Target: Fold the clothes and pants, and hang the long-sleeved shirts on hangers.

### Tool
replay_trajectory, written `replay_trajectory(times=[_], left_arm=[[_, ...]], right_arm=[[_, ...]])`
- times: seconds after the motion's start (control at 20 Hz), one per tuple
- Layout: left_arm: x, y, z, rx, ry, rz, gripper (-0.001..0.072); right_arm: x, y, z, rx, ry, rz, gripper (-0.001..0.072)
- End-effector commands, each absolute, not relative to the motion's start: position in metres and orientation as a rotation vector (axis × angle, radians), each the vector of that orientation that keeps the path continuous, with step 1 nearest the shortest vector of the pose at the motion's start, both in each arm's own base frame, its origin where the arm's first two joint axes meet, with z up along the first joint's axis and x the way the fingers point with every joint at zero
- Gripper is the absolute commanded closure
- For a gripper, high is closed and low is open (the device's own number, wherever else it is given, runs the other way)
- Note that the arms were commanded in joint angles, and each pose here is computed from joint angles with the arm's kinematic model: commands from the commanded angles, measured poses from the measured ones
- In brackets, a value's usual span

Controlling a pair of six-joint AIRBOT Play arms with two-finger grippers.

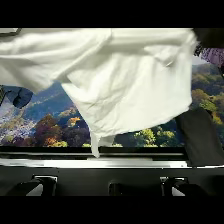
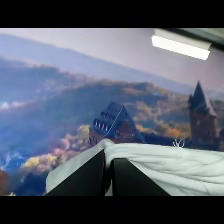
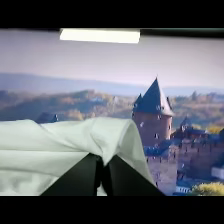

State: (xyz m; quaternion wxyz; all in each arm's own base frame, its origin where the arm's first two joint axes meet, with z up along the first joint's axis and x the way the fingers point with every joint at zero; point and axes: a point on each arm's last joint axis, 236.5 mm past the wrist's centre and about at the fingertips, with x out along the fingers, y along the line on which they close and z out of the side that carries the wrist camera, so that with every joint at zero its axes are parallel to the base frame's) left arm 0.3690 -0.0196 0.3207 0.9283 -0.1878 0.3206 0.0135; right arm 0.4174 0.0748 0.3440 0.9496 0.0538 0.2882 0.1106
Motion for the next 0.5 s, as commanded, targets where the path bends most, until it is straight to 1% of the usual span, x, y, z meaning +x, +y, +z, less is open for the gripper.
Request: replay_trajectory(times=[0.0,0.15,0.25,0.35,0.45], left_arm=[[0.417,-0.021,0.200,-0.402,0.918,0.076,0.0687],[0.458,-0.031,0.087,-0.457,1.093,0.087,0.0686],[0.476,-0.048,0.022,-0.492,1.193,0.039,0.0686],[0.487,-0.070,-0.027,-0.559,1.270,-0.031,0.0687],[0.493,-0.091,-0.050,-0.626,1.300,-0.107,0.0686]], right_arm=[[0.486,0.099,0.208,0.173,0.901,0.269,0.0678],[0.527,0.115,0.093,0.240,1.106,0.284,0.0678],[0.543,0.127,0.030,0.305,1.190,0.297,0.0678],[0.551,0.137,-0.013,0.383,1.249,0.293,0.0678],[0.553,0.143,-0.031,0.420,1.271,0.295,0.0678]])
